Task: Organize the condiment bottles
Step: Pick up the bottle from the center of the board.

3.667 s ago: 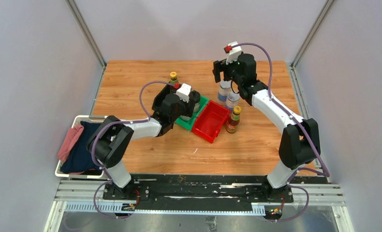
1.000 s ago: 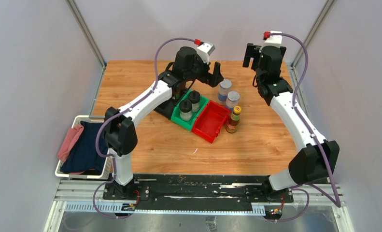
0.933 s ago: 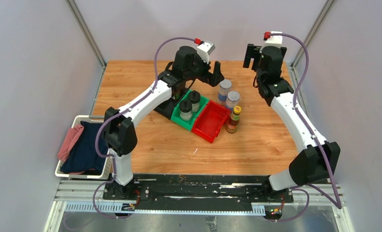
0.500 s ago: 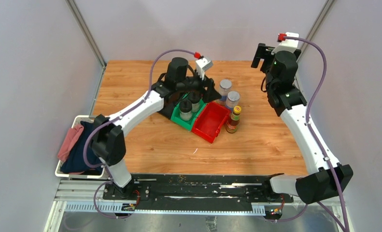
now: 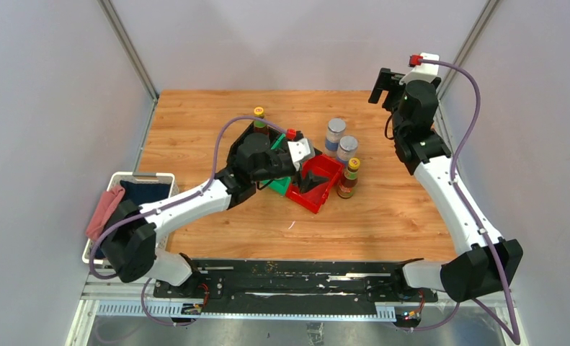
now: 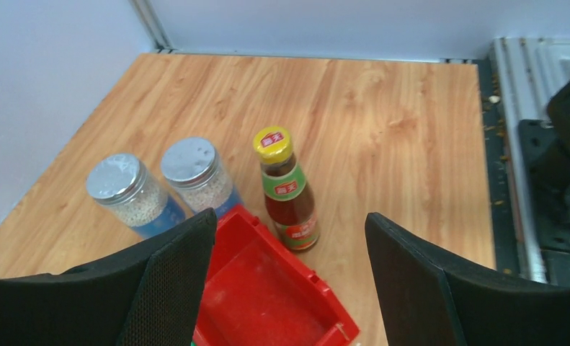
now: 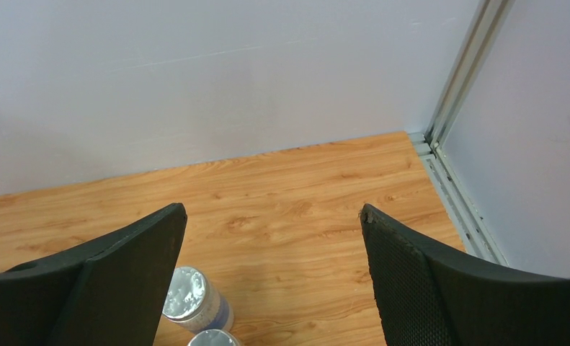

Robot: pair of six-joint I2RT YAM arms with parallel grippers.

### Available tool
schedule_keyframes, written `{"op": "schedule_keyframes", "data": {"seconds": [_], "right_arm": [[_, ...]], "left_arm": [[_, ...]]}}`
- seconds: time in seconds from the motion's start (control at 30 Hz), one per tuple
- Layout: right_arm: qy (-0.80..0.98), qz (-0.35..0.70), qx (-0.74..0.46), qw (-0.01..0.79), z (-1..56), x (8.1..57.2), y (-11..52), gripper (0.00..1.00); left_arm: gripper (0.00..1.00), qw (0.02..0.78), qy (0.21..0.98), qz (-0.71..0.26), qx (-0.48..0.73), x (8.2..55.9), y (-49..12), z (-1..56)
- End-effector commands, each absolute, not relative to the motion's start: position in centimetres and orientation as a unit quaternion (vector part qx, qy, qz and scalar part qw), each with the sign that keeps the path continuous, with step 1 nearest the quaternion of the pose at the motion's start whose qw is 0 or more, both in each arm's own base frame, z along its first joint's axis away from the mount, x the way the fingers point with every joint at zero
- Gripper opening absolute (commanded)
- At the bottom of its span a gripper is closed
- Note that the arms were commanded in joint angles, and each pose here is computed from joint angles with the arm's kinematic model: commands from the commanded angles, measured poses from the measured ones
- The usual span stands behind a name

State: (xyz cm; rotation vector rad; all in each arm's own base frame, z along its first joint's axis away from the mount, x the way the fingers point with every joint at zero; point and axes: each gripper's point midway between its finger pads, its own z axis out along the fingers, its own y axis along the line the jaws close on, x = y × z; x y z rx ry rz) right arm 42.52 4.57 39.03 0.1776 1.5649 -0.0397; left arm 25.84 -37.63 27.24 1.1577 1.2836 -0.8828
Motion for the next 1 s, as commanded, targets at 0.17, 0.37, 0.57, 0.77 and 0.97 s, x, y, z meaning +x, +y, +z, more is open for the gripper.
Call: {"op": "schedule_keyframes", "data": {"seconds": [0.17, 0.37, 0.57, 0.77, 0.97], "right_arm": [[0.693, -0.021, 0.081, 0.716, 39.1, 42.6, 4.2, 0.94], [0.692, -0.026, 0.079, 0.717, 39.3, 42.6, 4.2, 0.94], [0.695, -0.031, 0.078, 0.714, 38.8, 43.0, 4.1, 0.94], [0.696, -0.039, 0.079, 0.713, 38.7, 43.0, 3.9, 0.94], [0.694, -0.044, 0.08, 0.714, 38.8, 43.0, 3.7, 0.94]], "left_arm": [[0.83, 0.641, 0.481, -0.354, 0.482, 28.6, -40.1, 25.0], [0.83, 0.631, 0.47, -0.381, 0.486, 28.5, -42.0, 24.4], [0.81, 0.61, 0.468, -0.408, 0.492, 28.1, -43.3, 23.9], [0.8, 0.586, 0.471, -0.435, 0.496, 27.5, -44.5, 23.0], [0.78, 0.56, 0.481, -0.451, 0.502, 27.3, -45.3, 21.8]]}}
